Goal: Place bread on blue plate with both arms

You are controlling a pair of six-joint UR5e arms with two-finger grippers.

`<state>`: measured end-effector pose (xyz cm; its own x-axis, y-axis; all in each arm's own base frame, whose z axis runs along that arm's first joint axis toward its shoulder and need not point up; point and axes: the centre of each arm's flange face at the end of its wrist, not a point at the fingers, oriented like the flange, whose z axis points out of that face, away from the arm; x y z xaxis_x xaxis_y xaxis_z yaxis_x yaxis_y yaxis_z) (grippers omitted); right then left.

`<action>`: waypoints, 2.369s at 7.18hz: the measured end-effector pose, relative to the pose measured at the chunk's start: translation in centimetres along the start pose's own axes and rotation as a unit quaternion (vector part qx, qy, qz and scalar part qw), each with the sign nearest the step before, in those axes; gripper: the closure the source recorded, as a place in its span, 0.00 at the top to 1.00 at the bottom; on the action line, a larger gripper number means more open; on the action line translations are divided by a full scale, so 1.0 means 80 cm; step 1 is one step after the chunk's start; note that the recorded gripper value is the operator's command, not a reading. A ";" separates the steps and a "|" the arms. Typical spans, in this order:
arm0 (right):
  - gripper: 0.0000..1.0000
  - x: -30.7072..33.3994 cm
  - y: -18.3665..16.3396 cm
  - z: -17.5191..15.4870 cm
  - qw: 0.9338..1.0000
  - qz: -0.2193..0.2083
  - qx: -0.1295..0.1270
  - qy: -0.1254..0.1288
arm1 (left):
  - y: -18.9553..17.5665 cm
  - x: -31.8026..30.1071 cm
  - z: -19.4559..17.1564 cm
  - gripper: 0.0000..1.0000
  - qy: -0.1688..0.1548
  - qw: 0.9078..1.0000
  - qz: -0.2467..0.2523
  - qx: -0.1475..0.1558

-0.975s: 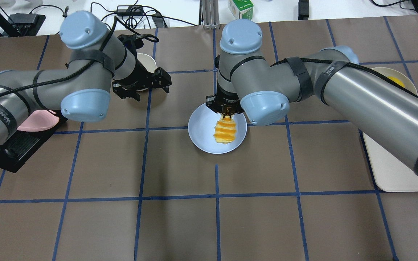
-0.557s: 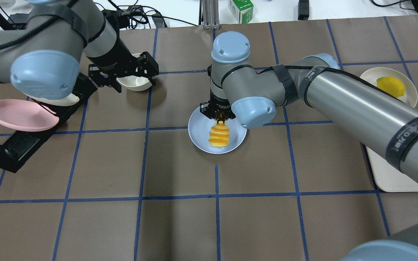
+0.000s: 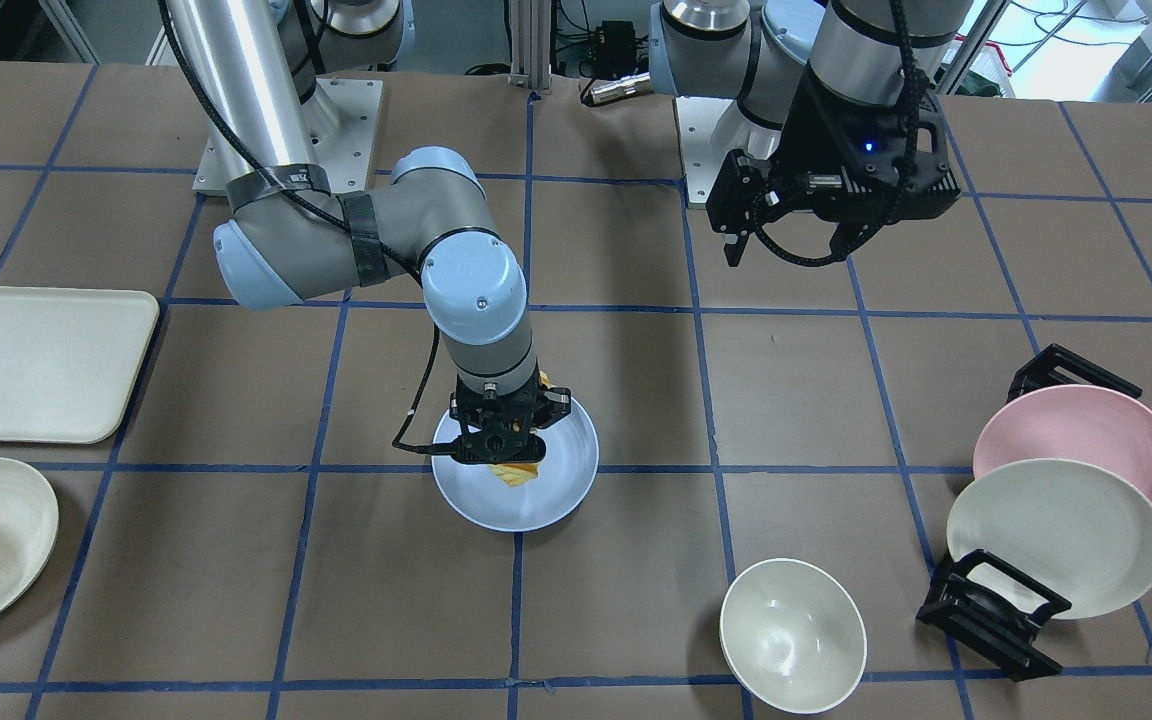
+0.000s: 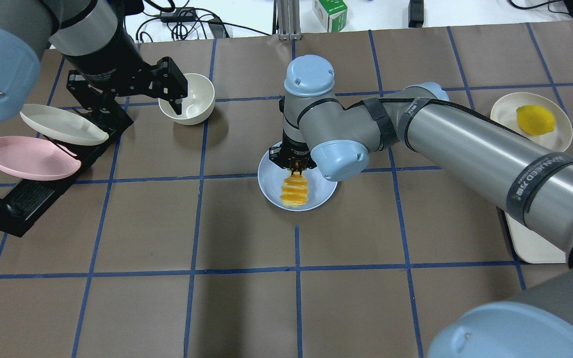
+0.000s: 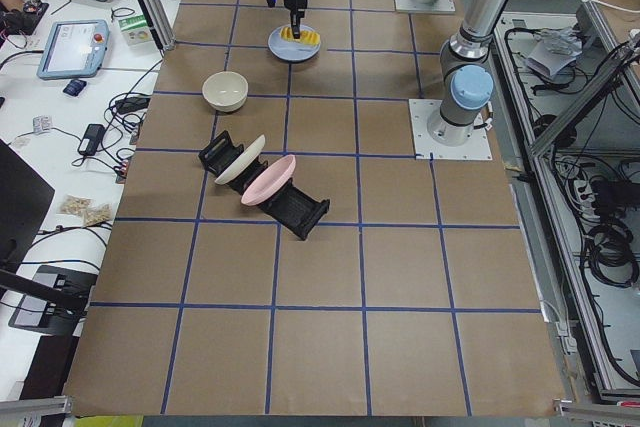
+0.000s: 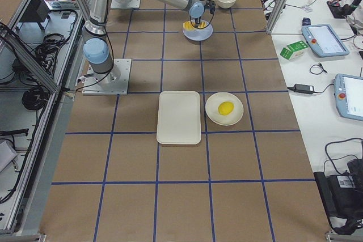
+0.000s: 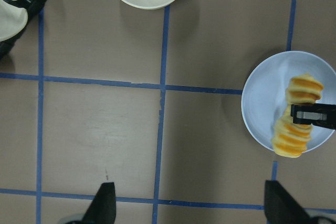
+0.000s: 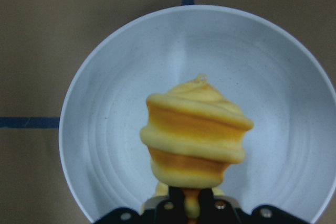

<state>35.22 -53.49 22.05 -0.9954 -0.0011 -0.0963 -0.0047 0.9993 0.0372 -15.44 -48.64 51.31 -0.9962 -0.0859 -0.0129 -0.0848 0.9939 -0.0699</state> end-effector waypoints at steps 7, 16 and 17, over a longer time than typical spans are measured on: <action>1.00 0.022 -0.005 -0.069 1.000 0.003 0.024 -0.002 | 0.010 0.000 -0.007 1.00 -0.005 1.000 0.000 0.005; 1.00 0.217 0.072 -0.334 0.994 0.099 0.020 0.036 | 0.010 0.002 -0.004 1.00 -0.006 1.000 0.004 0.002; 1.00 0.217 0.074 -0.339 0.994 0.097 0.017 0.038 | 0.010 0.002 -0.004 1.00 -0.007 1.000 0.004 0.002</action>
<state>15.33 -48.58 47.55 -0.9817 0.1897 -0.0153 0.1895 0.9818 0.0142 -15.66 -47.86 51.58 -0.9965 -0.0795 -0.0264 -0.0773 0.9942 -0.0741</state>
